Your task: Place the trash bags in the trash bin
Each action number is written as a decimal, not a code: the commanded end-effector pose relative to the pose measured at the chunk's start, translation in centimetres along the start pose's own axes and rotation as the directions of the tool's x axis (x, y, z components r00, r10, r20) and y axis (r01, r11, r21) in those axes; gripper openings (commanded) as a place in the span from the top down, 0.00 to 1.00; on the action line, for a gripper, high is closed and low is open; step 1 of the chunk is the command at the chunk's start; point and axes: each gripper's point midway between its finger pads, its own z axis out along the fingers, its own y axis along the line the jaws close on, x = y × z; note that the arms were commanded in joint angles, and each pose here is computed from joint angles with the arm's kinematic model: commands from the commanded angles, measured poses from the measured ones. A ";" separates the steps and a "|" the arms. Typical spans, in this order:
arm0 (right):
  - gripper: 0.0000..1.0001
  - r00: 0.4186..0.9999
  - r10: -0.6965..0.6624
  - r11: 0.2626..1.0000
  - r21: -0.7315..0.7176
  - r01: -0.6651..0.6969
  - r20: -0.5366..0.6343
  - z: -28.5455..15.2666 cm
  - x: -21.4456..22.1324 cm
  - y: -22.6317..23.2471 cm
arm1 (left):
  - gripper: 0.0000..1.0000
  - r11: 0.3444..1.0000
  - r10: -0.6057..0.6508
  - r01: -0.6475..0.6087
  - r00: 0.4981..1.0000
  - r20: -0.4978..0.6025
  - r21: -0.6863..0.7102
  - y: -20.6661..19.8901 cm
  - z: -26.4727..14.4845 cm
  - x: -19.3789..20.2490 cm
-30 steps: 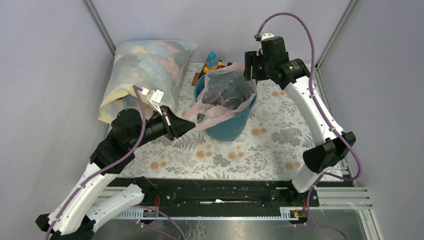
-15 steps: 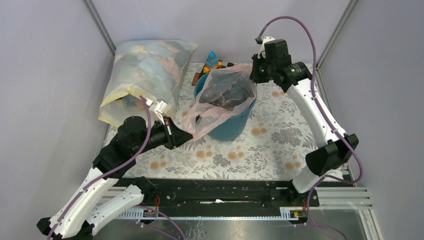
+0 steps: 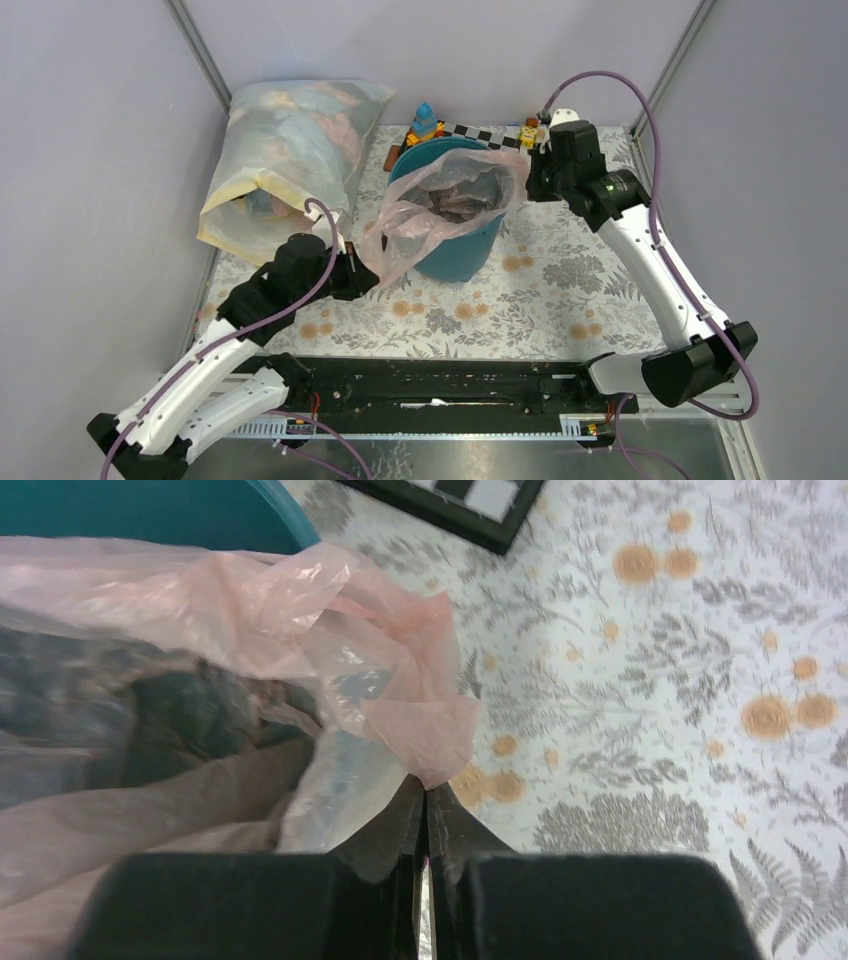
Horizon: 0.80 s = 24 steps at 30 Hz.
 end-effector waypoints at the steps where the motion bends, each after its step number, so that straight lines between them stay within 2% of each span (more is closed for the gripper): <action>1: 0.95 1.000 0.022 0.995 0.100 -0.024 0.015 0.2 1.7 -2.2 | 1.00 0.990 0.015 -0.012 1.000 0.017 -0.143 3.4 1.6 0.4; 6: 0.93 0.998 0.045 0.987 0.154 -0.050 0.036 0.0 3.6 -3.6 | 1.00 0.977 0.015 -0.007 0.999 0.035 -0.214 5.0 2.4 0.4; 11: 0.83 0.998 0.050 0.990 0.131 -0.055 0.040 1.0 3.9 -3.2 | 1.00 0.956 0.023 -0.005 0.998 0.057 -0.293 6.3 4.2 -0.6; 14: 0.80 0.998 0.046 0.989 0.137 -0.053 0.050 2.0 3.3 -3.2 | 1.00 0.946 0.025 0.012 0.994 0.110 -0.324 6.4 4.8 -2.2; 19: 0.62 0.997 0.035 0.988 0.150 -0.044 0.065 3.0 1.3 -3.3 | 1.00 0.945 0.042 0.040 0.970 0.241 -0.324 5.4 4.5 -6.2; 24: 0.60 0.996 0.049 0.989 0.133 -0.058 0.070 4.2 -0.3 -3.6 | 1.00 0.933 0.063 0.041 0.960 0.274 -0.359 5.4 4.9 -9.0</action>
